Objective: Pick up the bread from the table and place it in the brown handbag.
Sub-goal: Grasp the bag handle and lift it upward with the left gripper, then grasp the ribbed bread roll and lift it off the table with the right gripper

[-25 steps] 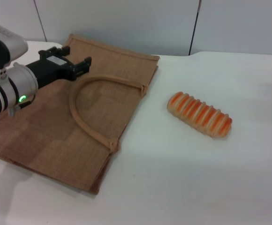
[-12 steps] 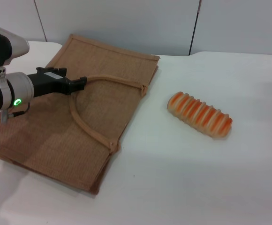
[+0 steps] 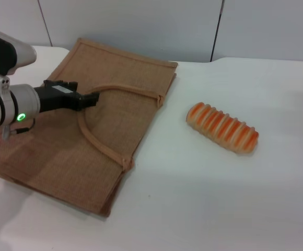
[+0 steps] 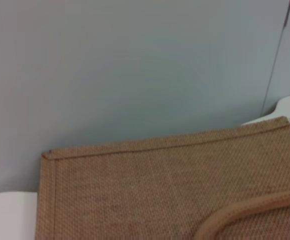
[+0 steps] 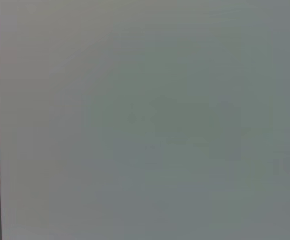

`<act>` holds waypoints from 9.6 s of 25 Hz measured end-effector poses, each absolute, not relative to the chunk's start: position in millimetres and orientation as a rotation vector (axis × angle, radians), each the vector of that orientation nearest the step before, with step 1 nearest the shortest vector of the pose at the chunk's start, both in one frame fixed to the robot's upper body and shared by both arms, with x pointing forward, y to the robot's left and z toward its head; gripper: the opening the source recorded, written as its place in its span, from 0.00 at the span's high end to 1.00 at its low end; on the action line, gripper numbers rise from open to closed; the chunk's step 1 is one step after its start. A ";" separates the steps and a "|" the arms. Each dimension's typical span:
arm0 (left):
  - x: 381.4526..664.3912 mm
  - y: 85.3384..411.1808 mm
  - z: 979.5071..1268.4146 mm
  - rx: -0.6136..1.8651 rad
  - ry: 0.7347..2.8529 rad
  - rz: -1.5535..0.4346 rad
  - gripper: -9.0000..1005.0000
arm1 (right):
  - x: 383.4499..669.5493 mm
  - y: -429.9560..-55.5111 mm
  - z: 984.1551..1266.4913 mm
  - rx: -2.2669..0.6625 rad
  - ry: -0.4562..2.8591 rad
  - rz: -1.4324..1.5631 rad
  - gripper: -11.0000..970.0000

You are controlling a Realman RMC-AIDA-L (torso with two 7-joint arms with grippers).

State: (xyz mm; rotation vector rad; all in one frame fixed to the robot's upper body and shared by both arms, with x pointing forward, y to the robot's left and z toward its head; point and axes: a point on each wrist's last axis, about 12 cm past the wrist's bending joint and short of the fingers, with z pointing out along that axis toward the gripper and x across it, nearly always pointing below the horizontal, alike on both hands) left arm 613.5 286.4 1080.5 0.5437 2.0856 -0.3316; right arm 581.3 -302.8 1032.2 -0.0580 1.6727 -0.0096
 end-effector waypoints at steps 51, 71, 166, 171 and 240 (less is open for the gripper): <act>621.4 290.6 1063.5 0.498 2.212 -0.325 0.42 | 574.1 -305.9 1036.2 -0.001 1.605 0.035 0.14; 627.5 284.1 1071.5 0.495 2.195 -0.345 0.61 | 574.1 -307.4 1035.4 -0.001 1.613 0.031 0.14; 621.2 279.9 1270.7 0.805 2.130 -0.205 0.88 | 622.2 -193.4 1103.6 -0.331 1.974 0.213 0.15; 620.8 280.4 1270.3 0.801 2.130 -0.207 0.88 | 616.2 -212.0 1107.9 -0.165 1.866 0.350 0.15; 620.5 281.4 1272.0 0.818 2.145 -0.210 0.88 | 630.3 -200.1 1112.9 -1.027 2.234 0.430 0.15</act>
